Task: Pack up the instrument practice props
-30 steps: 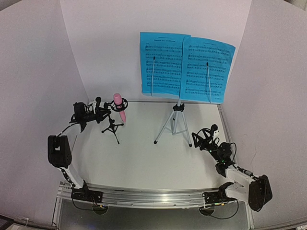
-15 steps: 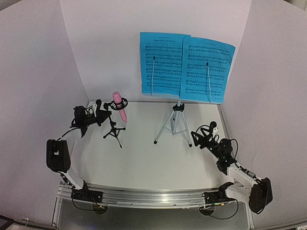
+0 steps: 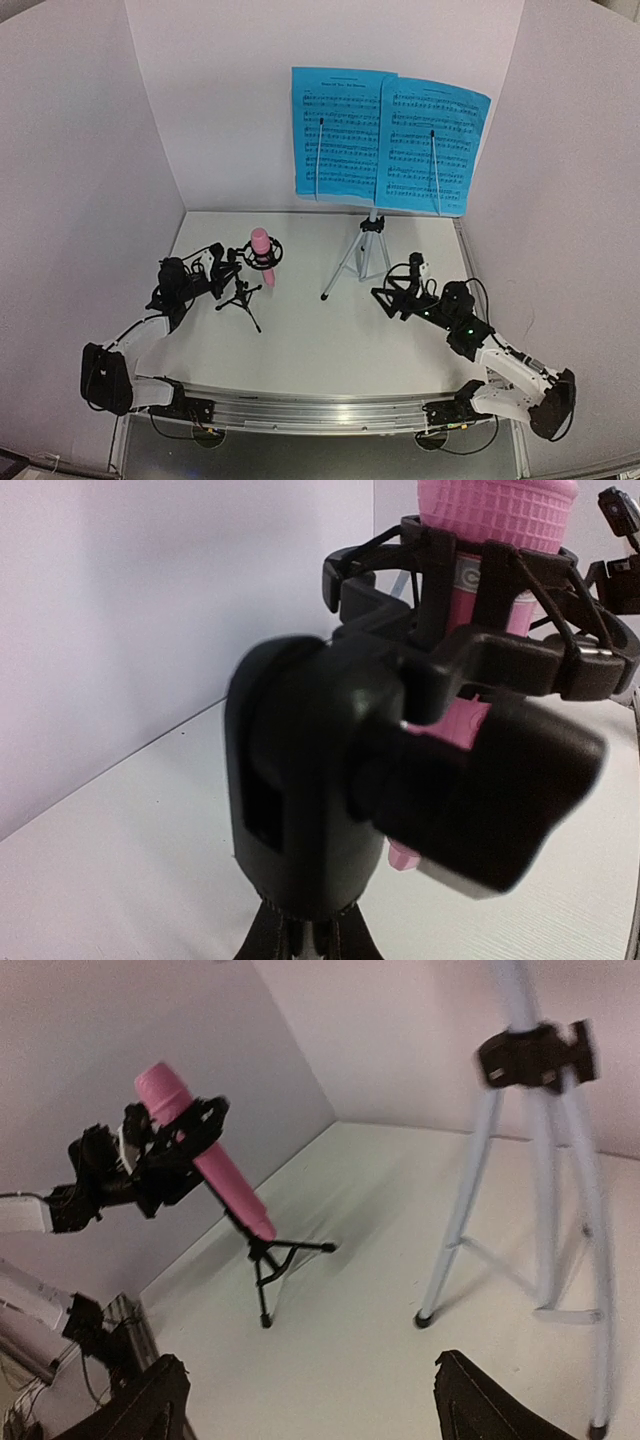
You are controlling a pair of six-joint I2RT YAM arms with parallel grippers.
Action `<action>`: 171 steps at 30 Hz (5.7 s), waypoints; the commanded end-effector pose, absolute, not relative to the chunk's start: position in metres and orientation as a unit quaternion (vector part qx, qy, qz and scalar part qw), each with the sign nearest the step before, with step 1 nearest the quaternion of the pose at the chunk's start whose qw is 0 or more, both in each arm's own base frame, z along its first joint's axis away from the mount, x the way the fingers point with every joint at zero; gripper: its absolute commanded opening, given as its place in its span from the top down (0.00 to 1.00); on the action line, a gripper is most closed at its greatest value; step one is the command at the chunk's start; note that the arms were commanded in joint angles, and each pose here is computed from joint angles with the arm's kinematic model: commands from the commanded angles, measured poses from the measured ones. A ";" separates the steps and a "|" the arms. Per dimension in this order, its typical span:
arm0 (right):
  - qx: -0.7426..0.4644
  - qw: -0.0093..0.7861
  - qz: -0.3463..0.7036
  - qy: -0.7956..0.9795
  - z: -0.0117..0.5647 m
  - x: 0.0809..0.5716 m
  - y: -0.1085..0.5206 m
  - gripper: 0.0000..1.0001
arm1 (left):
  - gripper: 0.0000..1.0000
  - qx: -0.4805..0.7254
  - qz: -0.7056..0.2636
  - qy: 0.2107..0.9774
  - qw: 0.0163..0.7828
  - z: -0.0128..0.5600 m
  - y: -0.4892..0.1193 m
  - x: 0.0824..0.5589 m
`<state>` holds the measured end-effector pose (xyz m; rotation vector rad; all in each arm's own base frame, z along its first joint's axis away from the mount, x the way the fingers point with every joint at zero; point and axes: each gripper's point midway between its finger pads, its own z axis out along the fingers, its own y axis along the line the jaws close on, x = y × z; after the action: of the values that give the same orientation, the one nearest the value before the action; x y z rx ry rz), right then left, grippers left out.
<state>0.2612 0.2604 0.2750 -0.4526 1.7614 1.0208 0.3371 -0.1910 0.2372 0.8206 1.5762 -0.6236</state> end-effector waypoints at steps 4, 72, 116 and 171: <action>-0.277 0.425 0.435 0.744 0.226 0.222 0.383 0.18 | 1.00 0.309 -0.257 0.683 0.610 0.242 -0.197 0.326; -0.039 0.303 0.665 0.681 0.139 0.349 0.572 0.76 | 1.00 0.309 -0.269 0.660 0.630 0.233 -0.224 0.320; -0.511 0.517 0.415 0.547 0.124 0.295 0.566 1.00 | 1.00 0.288 -0.271 0.743 0.540 0.220 -0.218 0.322; -0.155 0.310 0.554 0.757 0.158 0.321 0.569 0.24 | 1.00 0.292 -0.274 0.738 0.543 0.217 -0.215 0.325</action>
<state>0.2923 0.5585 0.1394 -0.8257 1.8654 1.1385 0.3219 -0.2206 0.2291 0.7194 1.6901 -0.6577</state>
